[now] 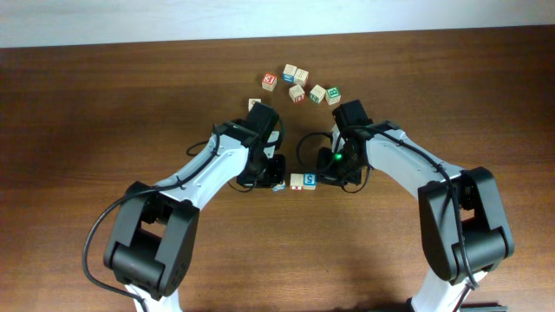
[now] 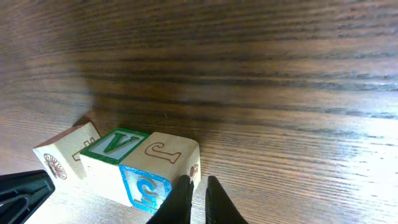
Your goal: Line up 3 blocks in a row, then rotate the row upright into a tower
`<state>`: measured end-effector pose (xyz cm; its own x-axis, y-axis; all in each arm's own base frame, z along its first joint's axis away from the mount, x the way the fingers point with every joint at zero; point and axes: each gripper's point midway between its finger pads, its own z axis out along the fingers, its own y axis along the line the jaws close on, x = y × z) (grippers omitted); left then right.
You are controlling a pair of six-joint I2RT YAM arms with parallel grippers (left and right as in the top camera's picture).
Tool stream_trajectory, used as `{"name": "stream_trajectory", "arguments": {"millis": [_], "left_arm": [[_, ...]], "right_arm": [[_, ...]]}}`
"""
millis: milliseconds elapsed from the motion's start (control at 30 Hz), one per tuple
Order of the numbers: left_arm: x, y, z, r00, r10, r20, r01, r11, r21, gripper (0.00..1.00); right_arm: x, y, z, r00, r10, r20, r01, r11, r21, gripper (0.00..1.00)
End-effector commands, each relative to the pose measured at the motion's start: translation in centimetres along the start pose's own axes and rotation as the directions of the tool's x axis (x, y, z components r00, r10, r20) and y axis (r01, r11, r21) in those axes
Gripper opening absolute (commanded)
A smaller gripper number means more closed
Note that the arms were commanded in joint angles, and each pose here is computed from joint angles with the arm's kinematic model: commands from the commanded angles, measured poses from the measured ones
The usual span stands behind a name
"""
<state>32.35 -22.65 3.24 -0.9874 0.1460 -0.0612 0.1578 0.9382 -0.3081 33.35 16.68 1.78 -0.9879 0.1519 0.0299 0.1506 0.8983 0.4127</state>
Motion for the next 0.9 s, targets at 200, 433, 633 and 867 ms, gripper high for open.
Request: {"name": "stream_trajectory", "arguments": {"millis": [200,433,633,867], "left_arm": [[-2.1,4.1,-3.8,0.992,-0.107,0.065,0.107,0.994,0.002,0.05],[-1.2,3.5,-2.4,0.995,-0.091,0.043,0.091,0.996,0.013,0.06],[-1.1,2.6,-2.1,0.997,-0.068,0.043,0.067,0.997,0.031,0.03],[-0.5,2.0,-1.5,0.998,-0.054,0.029,0.053,0.998,0.042,0.02]], "right_arm": [[0.2,0.6,0.5,1.000,-0.004,-0.006,0.004,1.000,-0.021,0.10],[0.2,1.1,0.7,1.000,-0.025,0.000,0.025,0.999,-0.019,0.11],[-0.3,1.4,0.8,1.000,-0.023,0.020,0.024,0.999,-0.030,0.10],[-0.4,1.4,1.1,1.000,-0.016,0.018,0.017,0.999,-0.033,0.11]]}}
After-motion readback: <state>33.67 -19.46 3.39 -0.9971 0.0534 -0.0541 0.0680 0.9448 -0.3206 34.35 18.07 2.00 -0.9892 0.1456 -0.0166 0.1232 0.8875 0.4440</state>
